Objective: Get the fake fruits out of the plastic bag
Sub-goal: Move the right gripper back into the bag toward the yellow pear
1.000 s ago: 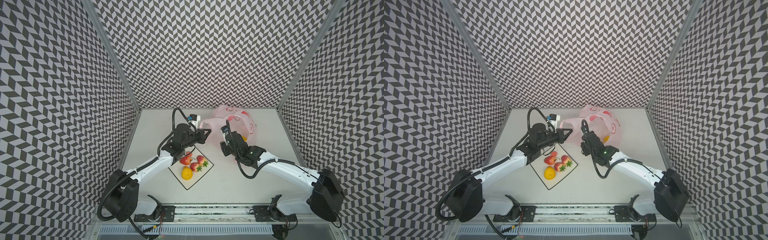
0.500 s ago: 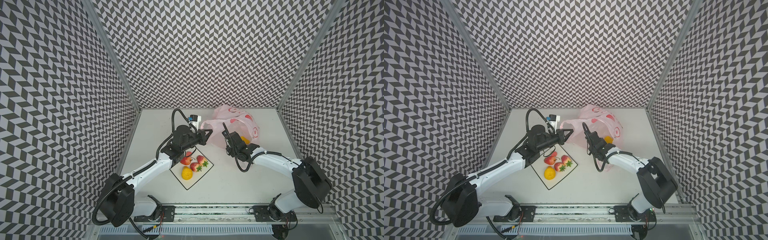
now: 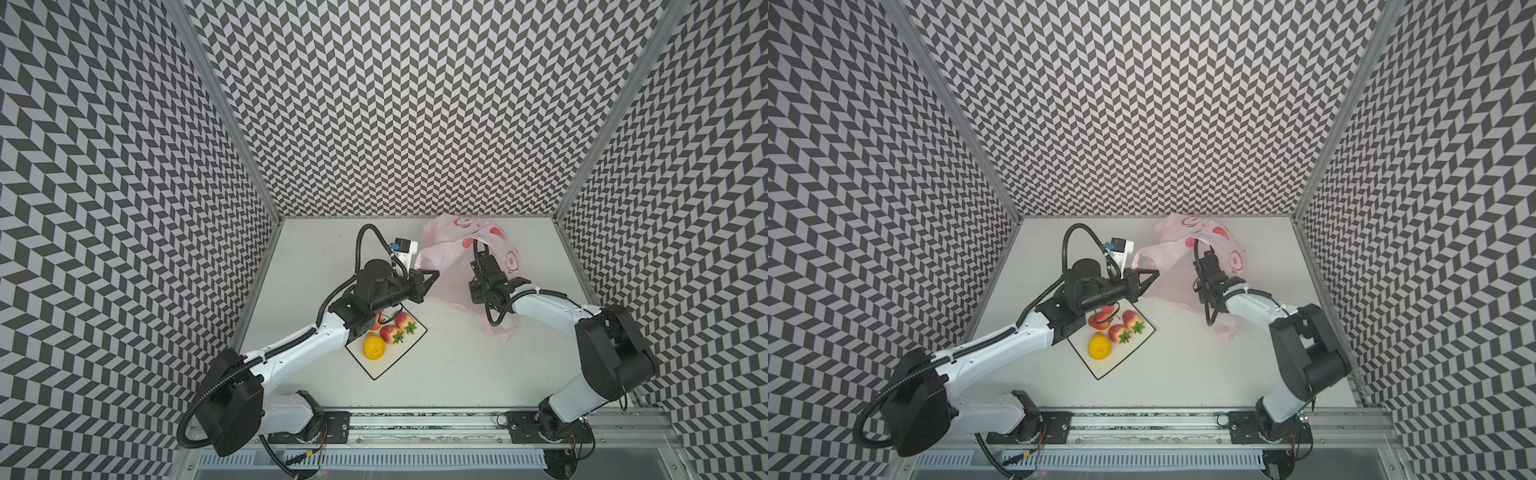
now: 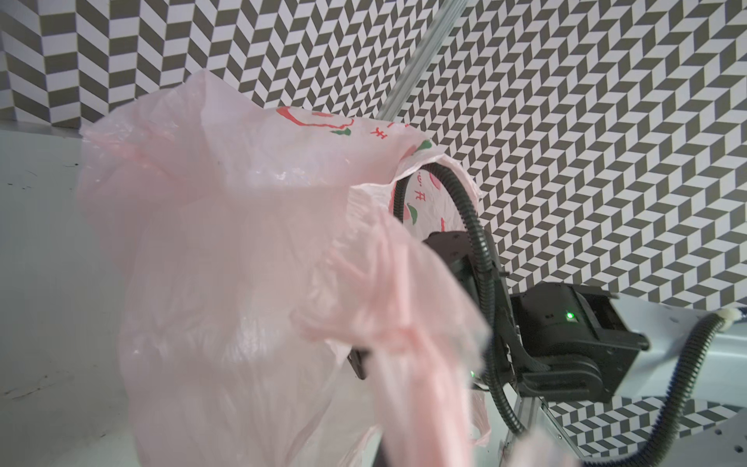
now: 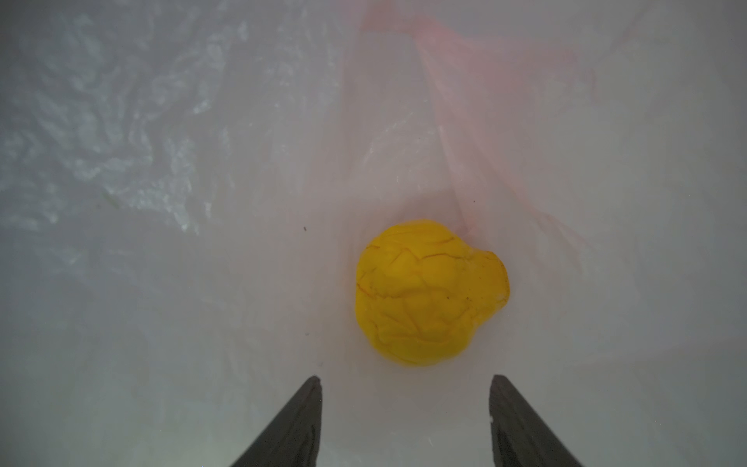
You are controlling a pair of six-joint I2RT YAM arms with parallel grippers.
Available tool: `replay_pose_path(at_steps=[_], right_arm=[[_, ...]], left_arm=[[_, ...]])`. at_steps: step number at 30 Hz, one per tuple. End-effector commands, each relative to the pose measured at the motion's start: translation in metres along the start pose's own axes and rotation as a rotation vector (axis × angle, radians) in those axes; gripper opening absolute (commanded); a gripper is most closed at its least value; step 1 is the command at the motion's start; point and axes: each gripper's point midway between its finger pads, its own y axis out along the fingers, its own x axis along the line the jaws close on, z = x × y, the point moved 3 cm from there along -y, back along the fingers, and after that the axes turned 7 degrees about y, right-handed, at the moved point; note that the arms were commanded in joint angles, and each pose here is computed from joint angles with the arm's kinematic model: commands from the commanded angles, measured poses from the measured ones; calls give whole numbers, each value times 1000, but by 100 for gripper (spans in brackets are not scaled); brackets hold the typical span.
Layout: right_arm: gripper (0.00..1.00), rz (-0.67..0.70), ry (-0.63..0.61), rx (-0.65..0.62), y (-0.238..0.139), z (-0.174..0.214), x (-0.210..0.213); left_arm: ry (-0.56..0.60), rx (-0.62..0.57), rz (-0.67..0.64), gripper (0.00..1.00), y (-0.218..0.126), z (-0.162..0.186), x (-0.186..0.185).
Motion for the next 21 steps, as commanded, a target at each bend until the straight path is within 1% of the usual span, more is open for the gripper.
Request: replay_pose_path(at_steps=[1,7,12,16,21], right_arm=[[71,-69,204,-42,2,-22,5],[79,-51,411,-62,10,-36,-17],[83,-55,550,-61,18,-43,-35],[85,-76,580,-54,24,-48,-38],[87,-102,577,-31,35,-51,-32]], left_arm=[[2,0,9,0,-1,4,-9],[13,45,51,0,6,19,-28],[23,67,81,0,10,26,-42],[31,75,102,0,11,28,-49],[37,78,117,0,11,28,-54]])
